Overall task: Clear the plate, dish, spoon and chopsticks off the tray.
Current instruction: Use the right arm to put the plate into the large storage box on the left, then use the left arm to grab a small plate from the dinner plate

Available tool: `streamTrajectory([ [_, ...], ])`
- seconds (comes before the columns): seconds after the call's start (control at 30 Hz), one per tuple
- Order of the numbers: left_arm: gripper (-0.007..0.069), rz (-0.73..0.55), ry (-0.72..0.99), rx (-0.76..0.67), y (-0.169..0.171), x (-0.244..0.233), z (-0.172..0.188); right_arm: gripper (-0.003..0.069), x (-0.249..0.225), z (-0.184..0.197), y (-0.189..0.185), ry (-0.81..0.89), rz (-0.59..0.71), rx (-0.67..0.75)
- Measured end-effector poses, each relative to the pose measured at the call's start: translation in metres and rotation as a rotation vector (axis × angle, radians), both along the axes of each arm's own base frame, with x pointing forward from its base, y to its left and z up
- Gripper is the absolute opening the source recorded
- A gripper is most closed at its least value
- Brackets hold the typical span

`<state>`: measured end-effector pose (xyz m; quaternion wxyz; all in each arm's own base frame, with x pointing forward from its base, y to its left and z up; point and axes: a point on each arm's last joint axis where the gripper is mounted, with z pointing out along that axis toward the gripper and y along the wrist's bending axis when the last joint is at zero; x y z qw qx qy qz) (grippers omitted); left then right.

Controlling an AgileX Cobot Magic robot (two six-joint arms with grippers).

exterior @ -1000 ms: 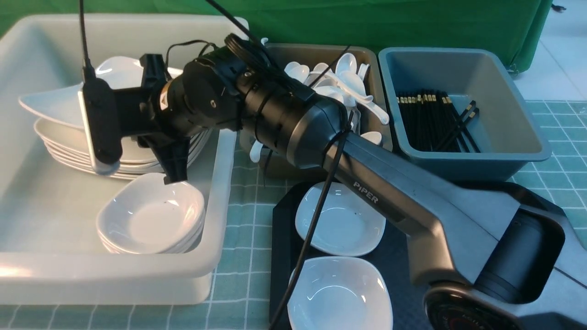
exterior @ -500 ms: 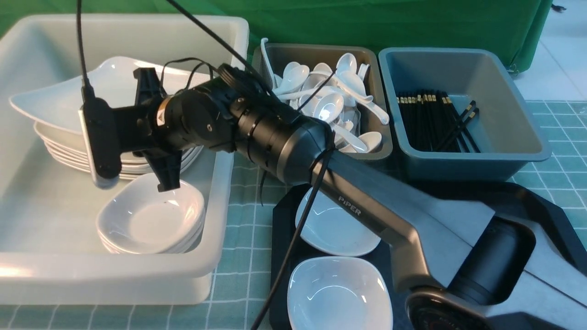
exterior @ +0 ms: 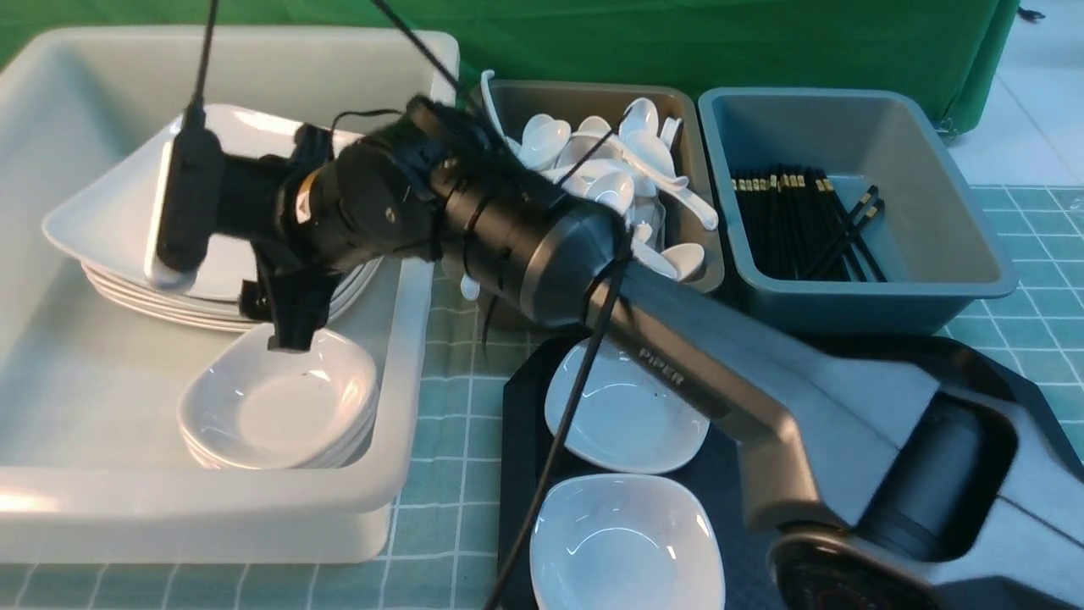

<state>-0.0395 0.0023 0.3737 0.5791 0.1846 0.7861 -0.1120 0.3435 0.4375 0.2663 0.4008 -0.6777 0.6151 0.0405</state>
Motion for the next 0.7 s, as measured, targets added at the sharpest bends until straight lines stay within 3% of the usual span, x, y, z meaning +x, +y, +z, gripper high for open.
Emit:
streamTrajectory([
  [0.17,0.0018,-0.026,0.003,-0.012,-0.003,0.0,0.001,0.0423,-0.016,0.048,-0.033,0.098,-0.152,-0.07],
  [0.23,0.0018,-0.051,0.016,0.0,-0.006,0.004,0.002,0.0344,-0.03,0.08,-0.054,0.153,-0.235,-0.095],
  [0.4,0.0018,-0.159,0.122,0.05,-0.023,0.033,0.005,0.0104,-0.059,0.171,-0.104,0.114,-0.423,0.101],
  [0.53,0.0018,-0.264,0.252,0.114,-0.041,0.069,0.003,0.0023,-0.084,0.211,-0.143,0.118,-0.521,0.203],
  [0.7,0.0018,-0.377,0.363,0.221,-0.065,0.116,-0.008,0.0021,-0.126,0.223,-0.196,0.185,-0.592,0.208],
])
